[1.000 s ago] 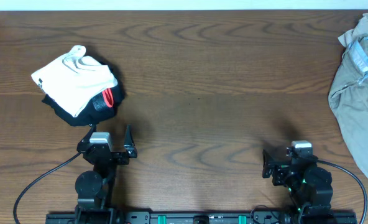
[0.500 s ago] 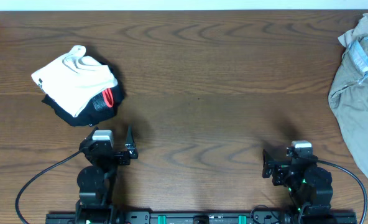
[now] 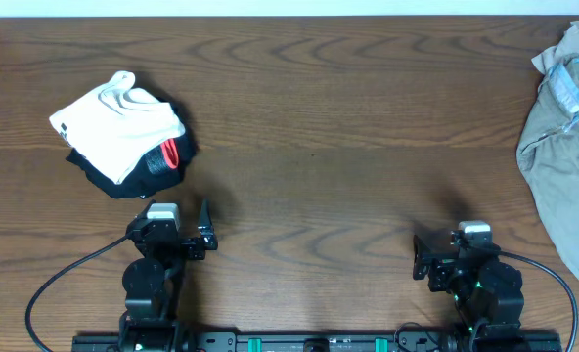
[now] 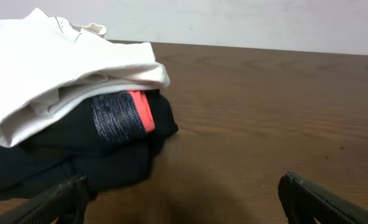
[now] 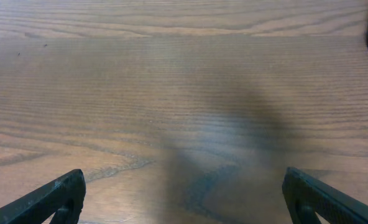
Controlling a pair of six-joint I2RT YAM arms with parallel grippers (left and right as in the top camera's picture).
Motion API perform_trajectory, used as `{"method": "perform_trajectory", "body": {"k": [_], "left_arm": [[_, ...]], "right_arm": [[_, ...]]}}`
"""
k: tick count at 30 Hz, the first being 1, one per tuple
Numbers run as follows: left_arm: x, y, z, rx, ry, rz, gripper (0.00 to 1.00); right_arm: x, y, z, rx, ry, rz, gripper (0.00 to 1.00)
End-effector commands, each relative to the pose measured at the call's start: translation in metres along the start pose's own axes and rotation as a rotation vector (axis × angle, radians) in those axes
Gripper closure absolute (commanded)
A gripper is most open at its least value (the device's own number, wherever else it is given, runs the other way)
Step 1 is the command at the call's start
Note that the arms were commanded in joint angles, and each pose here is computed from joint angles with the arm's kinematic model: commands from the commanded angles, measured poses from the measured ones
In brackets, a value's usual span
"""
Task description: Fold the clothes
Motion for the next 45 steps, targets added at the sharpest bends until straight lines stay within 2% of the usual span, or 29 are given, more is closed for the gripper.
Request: {"method": "perform_trajectory", "body": {"k": [1, 5, 10, 17, 22, 27, 45], "left_arm": [[0.011, 0.0, 0.005, -0.021, -0.008, 0.049, 0.02], [0.005, 0.002, 0.004, -0.017, -0.008, 0.013, 0.02], [-0.014, 0.009, 0.003, -0.014, -0.011, -0.111, 0.02], [-0.013, 0.009, 0.003, -0.018, -0.012, -0.104, 0.02], [-0.024, 0.011, 0.009, -0.083, -0.047, -0.166, 0.02], [-0.012, 0.009, 0.011, -0.089, -0.048, -0.099, 0.02], [-0.012, 0.009, 0.011, -0.089, -0.048, -0.099, 0.02]], "right_arm": [[0.0, 0.0, -0.001, 0.008, -0.017, -0.004, 0.01], [0.0, 0.0, -0.001, 0.008, -0.017, -0.004, 0.01], [0.0, 0.0, -0.001, 0.008, -0.017, -0.003, 0.01], [0.0, 0.0, -0.001, 0.008, -0.017, -0.004, 0.01], [0.0, 0.0, -0.001, 0.008, -0.017, -0.004, 0.01], [0.0, 0.0, -0.001, 0.008, -0.017, -0.004, 0.01], [0.0, 0.0, -0.001, 0.008, -0.017, -0.004, 0.01]]}}
Point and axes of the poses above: each gripper's point midway between its finger pads, its own y axis back along the fingers, its own z axis along the line the jaws close on, x = y × z, the point moved 6 cm from there along y, back along the fingers, and after that the axes turned 2 degrees about y, right-handed, at the moved point
